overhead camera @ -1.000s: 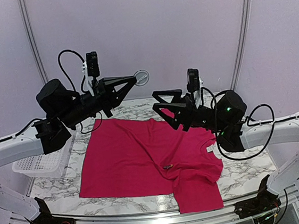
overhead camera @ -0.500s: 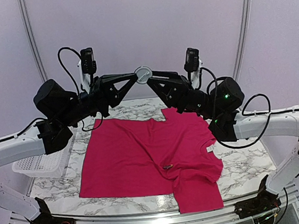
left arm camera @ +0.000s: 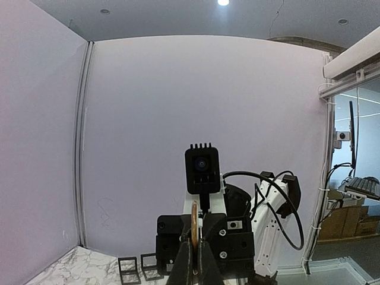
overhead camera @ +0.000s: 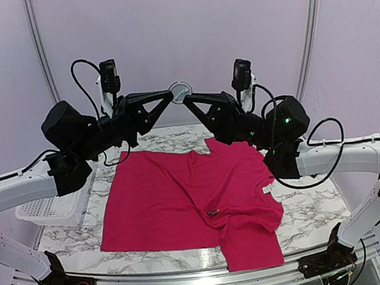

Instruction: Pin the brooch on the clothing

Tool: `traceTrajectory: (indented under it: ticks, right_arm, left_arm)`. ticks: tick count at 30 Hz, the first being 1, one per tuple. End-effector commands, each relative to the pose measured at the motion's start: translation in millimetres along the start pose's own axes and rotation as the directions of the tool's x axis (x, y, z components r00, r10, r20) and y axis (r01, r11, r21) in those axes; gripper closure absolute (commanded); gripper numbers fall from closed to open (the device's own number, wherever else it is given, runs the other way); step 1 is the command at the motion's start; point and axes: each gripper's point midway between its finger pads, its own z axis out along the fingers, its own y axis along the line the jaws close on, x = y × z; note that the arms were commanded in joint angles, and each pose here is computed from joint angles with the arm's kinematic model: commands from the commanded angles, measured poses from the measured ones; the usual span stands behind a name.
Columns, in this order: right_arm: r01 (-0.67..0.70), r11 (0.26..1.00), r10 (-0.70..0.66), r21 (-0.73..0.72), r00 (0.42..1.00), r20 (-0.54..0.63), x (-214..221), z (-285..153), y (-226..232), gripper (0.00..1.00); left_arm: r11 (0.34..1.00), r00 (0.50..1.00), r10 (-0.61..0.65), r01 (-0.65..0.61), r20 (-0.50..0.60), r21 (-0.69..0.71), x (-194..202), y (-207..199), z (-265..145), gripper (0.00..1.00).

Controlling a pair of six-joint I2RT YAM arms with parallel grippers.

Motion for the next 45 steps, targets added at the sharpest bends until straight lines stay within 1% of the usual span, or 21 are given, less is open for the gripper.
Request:
traceTrajectory:
  ticks: [1, 3, 4, 6, 7, 8, 9, 11, 12, 14, 15, 17, 19, 21, 25, 30, 34, 36, 38, 39, 45]
  right_arm:
    - [0.019, 1.000, -0.019, -0.023, 1.000, 0.019, -11, 6, 5, 1.00]
    - [0.029, 0.999, -0.028, -0.041, 1.000, 0.004, -10, 6, 9, 1.00]
    - [0.036, 0.998, -0.037, -0.047, 0.999, -0.009, -10, 6, 10, 1.00]
    - [0.055, 0.998, -0.057, -0.039, 0.996, -0.063, -7, 4, 6, 1.00]
    - [0.069, 0.997, -0.071, -0.028, 0.992, -0.103, -4, 2, 3, 1.00]
    - [0.089, 0.996, -0.089, -0.012, 0.984, -0.155, -1, -1, -2, 1.00]
    - [0.112, 0.994, -0.110, 0.001, 0.972, -0.208, 2, -5, -7, 1.00]
    - [0.177, 0.984, -0.156, 0.030, 0.926, -0.344, 7, -14, -16, 1.00]
    - [0.221, 0.974, -0.186, 0.039, 0.891, -0.415, 9, -18, -19, 1.00]
    - [0.305, 0.952, -0.234, 0.030, 0.785, -0.573, 21, -32, -22, 1.00]
    - [0.344, 0.939, -0.262, 0.002, 0.720, -0.643, 27, -41, -23, 1.00]
    - [0.366, 0.930, -0.277, -0.036, 0.632, -0.724, 34, -53, -20, 1.00]
    - [0.381, 0.922, -0.291, -0.062, 0.580, -0.761, 39, -58, -15, 1.00]
    - [0.369, 0.927, -0.279, -0.070, 0.552, -0.786, 45, -60, -14, 1.00]
    - [0.347, 0.934, -0.264, -0.081, 0.520, -0.812, 54, -60, -12, 1.00]
    - [0.333, 0.937, -0.279, -0.107, 0.527, -0.803, 60, -56, -10, 1.00]
    - [0.331, 0.936, -0.290, -0.120, 0.531, -0.796, 62, -53, -10, 1.00]
    - [0.328, 0.937, -0.291, -0.123, 0.533, -0.795, 62, -52, -10, 1.00]
    - [0.321, 0.939, -0.290, -0.127, 0.533, -0.795, 63, -52, -9, 1.00]
    - [0.319, 0.939, -0.290, -0.128, 0.535, -0.794, 63, -52, -9, 1.00]
    - [0.307, 0.940, -0.304, -0.150, 0.552, -0.777, 62, -50, -2, 1.00]
  left_arm:
    - [0.998, 1.000, 0.014, -0.015, 0.020, 0.054, -5, -11, 4, 1.00]
    - [0.999, 1.000, 0.019, -0.019, 0.013, 0.046, -2, -10, 3, 1.00]
    - [0.999, 1.000, 0.026, -0.026, 0.004, 0.040, 1, -9, 2, 0.95]
    - [0.995, 0.995, 0.087, -0.085, -0.043, 0.047, 14, -10, -2, 0.53]
    - [0.990, 0.988, 0.138, -0.135, -0.074, 0.046, 23, -9, -6, 0.41]
    - [0.982, 0.977, 0.190, -0.187, -0.101, 0.040, 29, -9, -12, 0.33]
    - [0.965, 0.956, 0.263, -0.261, -0.130, 0.031, 35, -8, -18, 0.28]
    - [0.937, 0.919, 0.345, -0.350, -0.190, 0.012, 42, -5, -30, 0.24]
    - [0.927, 0.901, 0.366, -0.374, -0.234, 0.012, 50, -2, -34, 0.23]
    - [0.917, 0.866, 0.380, -0.398, -0.326, 0.012, 65, 4, -40, 0.23]
    - [0.916, 0.850, 0.379, -0.402, -0.366, 0.016, 70, 7, -42, 0.23]
    - [0.917, 0.822, 0.366, -0.398, -0.436, 0.020, 80, 12, -44, 0.23]
    - [0.919, 0.793, 0.361, -0.393, -0.491, 0.041, 87, 15, -43, 0.23]
    - [0.930, 0.774, 0.334, -0.363, -0.537, 0.055, 96, 17, -42, 0.23]
    - [0.942, 0.789, 0.322, -0.320, -0.524, 0.097, 94, 8, -35, 0.25]
    - [0.940, 0.801, 0.337, -0.312, -0.495, 0.135, 87, -1, -31, 0.36]
    - [0.940, 0.796, 0.338, -0.312, -0.503, 0.139, 93, 1, -29, 0.51]
    - [0.942, 0.794, 0.333, -0.308, -0.508, 0.134, 96, 3, -28, 0.60]
    - [0.943, 0.795, 0.329, -0.306, -0.510, 0.132, 97, 4, -27, 0.66]
    - [0.943, 0.795, 0.330, -0.307, -0.508, 0.132, 96, 4, -26, 0.68]
    - [0.940, 0.801, 0.336, -0.314, -0.495, 0.131, 94, 3, -25, 0.71]
